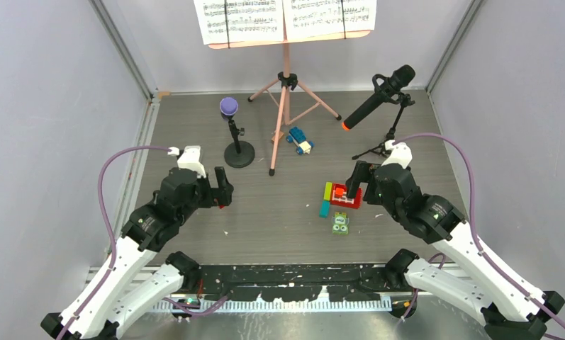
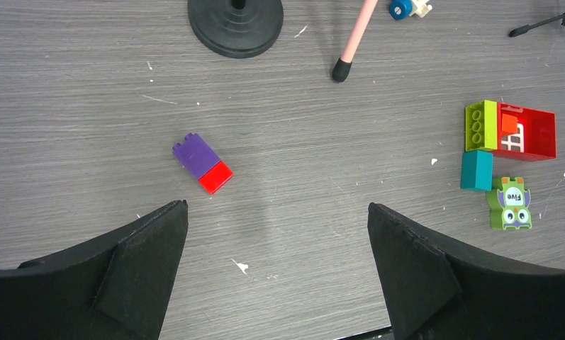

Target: Pack up the instrument practice props

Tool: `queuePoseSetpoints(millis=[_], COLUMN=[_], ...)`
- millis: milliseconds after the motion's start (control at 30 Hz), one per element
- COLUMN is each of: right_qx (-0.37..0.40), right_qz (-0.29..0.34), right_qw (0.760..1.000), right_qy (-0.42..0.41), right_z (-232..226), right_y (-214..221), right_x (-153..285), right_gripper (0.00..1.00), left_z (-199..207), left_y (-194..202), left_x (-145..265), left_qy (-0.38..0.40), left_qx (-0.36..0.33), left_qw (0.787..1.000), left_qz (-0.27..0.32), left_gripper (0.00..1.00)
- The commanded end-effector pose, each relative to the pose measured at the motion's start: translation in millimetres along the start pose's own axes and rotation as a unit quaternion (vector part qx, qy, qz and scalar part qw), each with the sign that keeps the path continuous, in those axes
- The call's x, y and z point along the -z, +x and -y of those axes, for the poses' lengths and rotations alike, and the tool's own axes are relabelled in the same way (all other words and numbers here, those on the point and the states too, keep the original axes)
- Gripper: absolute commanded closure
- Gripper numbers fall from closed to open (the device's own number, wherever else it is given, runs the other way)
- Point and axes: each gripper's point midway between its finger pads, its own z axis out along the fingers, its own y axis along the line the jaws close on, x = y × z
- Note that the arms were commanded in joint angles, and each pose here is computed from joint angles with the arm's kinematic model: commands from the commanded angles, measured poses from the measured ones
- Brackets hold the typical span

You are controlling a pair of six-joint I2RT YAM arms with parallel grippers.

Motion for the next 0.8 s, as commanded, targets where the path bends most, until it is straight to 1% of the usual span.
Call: queuePoseSetpoints(millis=[0,100,233,433,767], right_qx=[-0.02,-0.026,-0.036,-0.049,-0.055], right_qz=[0.034,0.04,0.053,0.064,0.064], right_qw=[0.999,0.999,0.998,0.997,0.996], right_qy=[-0.026,-0.022,-0.017,-0.011,-0.02], right_z=[-11,-10,-5,0,-3], right_y=[-24,-28,-32,-36,-37], right_x=[11,13,17,22,26], right_gripper=[0.0,0.0,0.0,0.0,0.0], left_z=[1,-5,-1,-4,14], left_y=[-8,-11,-7,-2,-17], left_x=[5,8,6,4,15], left_qy=[0.0,-0.016,-0.004,-0.012,0.05], left_qx=[0.01,0.013,0.007,0.014,0.018], left_qw=[1.0,1.0,1.0,1.0,0.997], left_qz=[0.011,0.018,0.011,0.004,0.048], left_gripper=[0.0,0.0,0.0,0.0,0.0])
